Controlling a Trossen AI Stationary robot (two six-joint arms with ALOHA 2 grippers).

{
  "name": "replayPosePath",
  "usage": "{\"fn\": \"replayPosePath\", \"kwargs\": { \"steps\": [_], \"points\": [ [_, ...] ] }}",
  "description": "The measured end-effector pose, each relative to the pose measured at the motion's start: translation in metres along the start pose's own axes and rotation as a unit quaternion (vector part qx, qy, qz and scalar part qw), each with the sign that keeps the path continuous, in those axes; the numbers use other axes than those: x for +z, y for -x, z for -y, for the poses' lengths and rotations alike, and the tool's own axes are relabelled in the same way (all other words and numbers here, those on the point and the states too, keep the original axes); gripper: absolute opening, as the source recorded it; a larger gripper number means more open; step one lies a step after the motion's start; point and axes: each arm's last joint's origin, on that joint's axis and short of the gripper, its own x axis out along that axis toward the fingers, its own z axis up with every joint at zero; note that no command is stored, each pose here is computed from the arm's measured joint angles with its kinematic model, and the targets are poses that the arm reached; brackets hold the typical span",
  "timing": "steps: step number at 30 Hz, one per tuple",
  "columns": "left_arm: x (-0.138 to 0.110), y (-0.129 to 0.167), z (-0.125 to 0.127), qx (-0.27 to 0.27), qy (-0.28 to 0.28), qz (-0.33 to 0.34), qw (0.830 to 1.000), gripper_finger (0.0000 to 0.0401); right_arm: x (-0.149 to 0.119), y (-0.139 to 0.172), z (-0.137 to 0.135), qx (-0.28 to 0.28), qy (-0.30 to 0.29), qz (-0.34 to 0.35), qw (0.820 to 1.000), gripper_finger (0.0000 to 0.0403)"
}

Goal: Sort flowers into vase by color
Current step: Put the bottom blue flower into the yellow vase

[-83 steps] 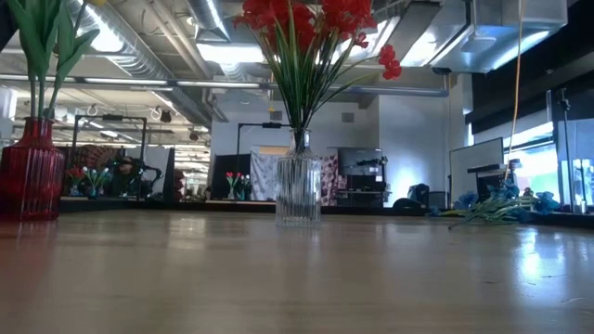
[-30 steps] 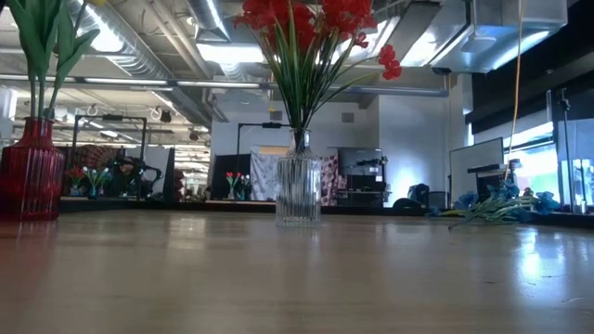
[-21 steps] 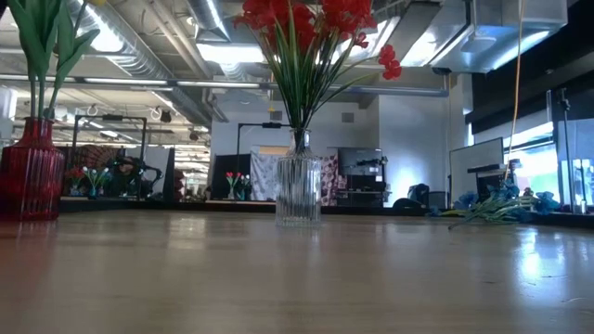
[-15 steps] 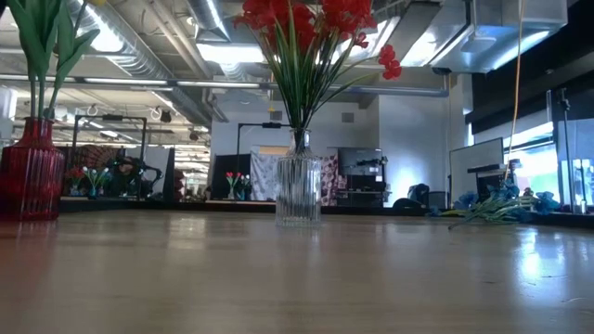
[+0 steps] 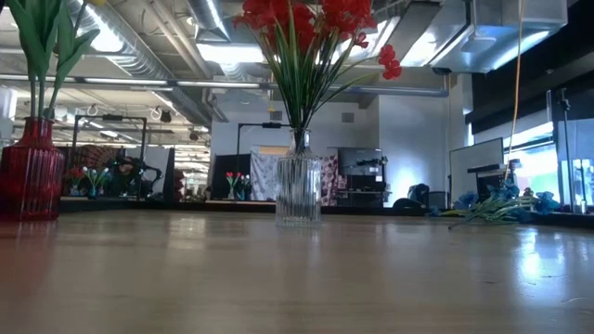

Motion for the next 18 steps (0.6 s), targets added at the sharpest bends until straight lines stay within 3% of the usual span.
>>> {"fn": "replayPosePath", "kwargs": {
  "steps": [18],
  "points": [
    [0.0039,-0.0102,-0.0046,0.018,0.033,-0.006,0.999,0.0006,0.0000,0.0000,0.0000,0.001,0.000,0.000,1.000,0.0227]
  ]
}}
